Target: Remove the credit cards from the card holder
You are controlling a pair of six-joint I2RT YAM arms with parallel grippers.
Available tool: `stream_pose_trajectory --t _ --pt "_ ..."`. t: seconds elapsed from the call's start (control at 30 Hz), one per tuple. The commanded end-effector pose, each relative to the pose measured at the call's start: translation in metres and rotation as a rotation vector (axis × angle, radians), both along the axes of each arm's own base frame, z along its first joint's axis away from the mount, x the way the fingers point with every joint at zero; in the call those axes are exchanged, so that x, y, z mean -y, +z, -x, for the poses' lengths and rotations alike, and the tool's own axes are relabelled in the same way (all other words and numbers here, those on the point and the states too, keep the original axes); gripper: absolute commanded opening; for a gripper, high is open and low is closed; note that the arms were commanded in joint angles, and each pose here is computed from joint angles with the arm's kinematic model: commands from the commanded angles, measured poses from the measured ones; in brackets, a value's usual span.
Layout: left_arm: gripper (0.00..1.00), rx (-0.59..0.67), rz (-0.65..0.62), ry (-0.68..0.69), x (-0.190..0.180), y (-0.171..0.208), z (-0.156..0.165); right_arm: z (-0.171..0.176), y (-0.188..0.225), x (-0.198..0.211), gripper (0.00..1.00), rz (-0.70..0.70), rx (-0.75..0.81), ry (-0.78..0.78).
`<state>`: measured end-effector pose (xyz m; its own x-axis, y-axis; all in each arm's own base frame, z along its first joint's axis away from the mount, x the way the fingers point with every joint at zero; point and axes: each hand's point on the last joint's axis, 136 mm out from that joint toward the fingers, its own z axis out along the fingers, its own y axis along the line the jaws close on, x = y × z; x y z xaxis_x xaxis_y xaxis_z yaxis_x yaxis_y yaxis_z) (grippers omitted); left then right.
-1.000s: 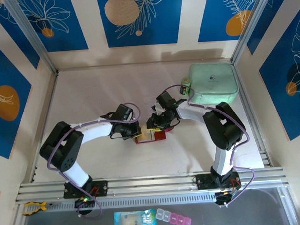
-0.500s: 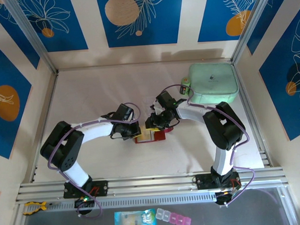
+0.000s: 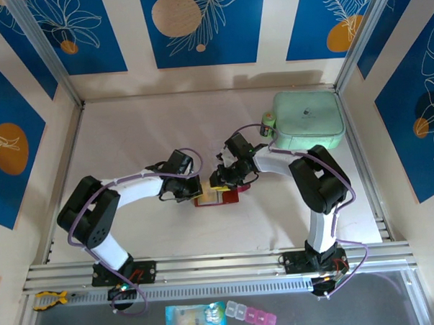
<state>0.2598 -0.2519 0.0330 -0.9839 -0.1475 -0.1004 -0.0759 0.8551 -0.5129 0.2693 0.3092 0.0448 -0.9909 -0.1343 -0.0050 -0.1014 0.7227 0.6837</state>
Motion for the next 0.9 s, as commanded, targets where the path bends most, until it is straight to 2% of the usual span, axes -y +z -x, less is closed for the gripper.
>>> stream_pose_trajectory --t 0.0,0.7,0.87 --pt "0.03 0.007 -0.027 -0.019 -0.0008 0.0021 -0.0008 0.0078 -0.0084 -0.0004 0.31 -0.009 -0.046 0.012" --pt "0.02 -0.011 -0.029 -0.018 -0.0025 -0.0046 0.0032 0.0118 -0.0124 -0.0079 0.24 -0.021 -0.06 0.042" --pt "0.02 -0.013 -0.03 -0.017 -0.0032 -0.0053 0.0041 0.0122 -0.0165 -0.0038 0.25 0.017 -0.06 0.035"
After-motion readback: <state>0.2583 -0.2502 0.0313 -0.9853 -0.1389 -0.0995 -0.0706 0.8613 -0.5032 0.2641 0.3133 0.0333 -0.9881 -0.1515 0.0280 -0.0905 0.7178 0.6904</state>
